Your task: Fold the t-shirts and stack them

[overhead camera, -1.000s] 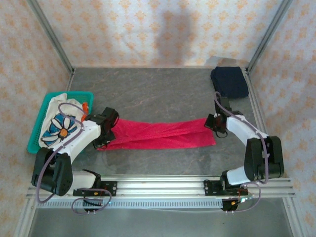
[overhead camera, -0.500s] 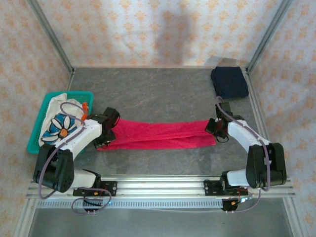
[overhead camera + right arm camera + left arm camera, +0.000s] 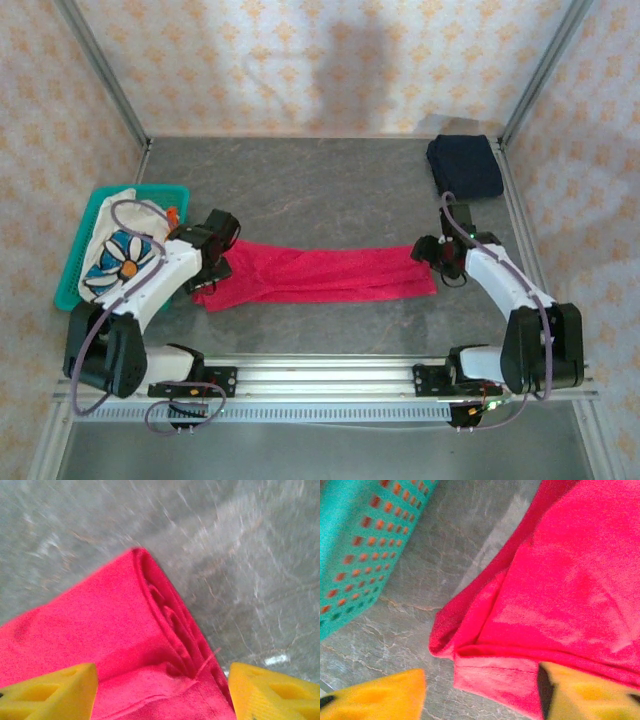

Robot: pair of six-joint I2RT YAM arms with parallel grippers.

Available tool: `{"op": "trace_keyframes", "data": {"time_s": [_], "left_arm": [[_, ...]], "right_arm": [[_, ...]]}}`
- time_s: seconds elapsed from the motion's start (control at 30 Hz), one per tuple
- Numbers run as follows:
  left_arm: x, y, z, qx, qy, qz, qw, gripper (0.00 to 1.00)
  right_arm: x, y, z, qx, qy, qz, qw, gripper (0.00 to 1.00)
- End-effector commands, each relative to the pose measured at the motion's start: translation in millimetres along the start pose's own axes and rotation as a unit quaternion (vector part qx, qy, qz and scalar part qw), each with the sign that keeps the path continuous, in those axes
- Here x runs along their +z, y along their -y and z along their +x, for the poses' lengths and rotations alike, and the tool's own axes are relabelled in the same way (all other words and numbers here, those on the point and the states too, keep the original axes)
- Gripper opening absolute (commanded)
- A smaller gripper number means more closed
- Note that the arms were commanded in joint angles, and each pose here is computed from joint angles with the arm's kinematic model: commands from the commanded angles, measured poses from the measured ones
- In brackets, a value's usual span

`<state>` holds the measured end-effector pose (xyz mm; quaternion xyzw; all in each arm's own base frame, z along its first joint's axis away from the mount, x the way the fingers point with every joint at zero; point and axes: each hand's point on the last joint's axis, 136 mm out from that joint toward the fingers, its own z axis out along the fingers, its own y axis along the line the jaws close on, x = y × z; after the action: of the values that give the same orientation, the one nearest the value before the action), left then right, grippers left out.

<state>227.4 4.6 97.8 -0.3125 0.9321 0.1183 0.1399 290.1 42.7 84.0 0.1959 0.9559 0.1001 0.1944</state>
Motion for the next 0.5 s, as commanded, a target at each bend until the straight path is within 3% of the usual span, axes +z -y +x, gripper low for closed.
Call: {"op": "trace_keyframes", "data": {"time_s": [0.0,0.07,0.23,0.47], "left_arm": [[-21.8,0.1,-13.9,-0.02,0.031,0.015,0.999,0.69],[-19.5,18.5,-13.3,-0.022,0.017,0.042,0.999,0.68],[3.5,58.3,-2.1,-0.041,-0.025,0.097,0.994,0.53],[3.8,14.1,-1.9,-0.057,0.017,0.005,0.998,0.55]], "right_arm": [[-11.3,-20.9,-14.0,-0.051,0.026,0.002,0.998,0.71],[-5.6,-36.0,-14.1,-0.068,0.028,-0.004,0.997,0.71],[12.3,-81.5,0.2,-0.092,0.01,-0.043,0.995,0.66],[18.7,-157.1,40.3,-0.158,-0.021,-0.131,0.978,0.65]]}}
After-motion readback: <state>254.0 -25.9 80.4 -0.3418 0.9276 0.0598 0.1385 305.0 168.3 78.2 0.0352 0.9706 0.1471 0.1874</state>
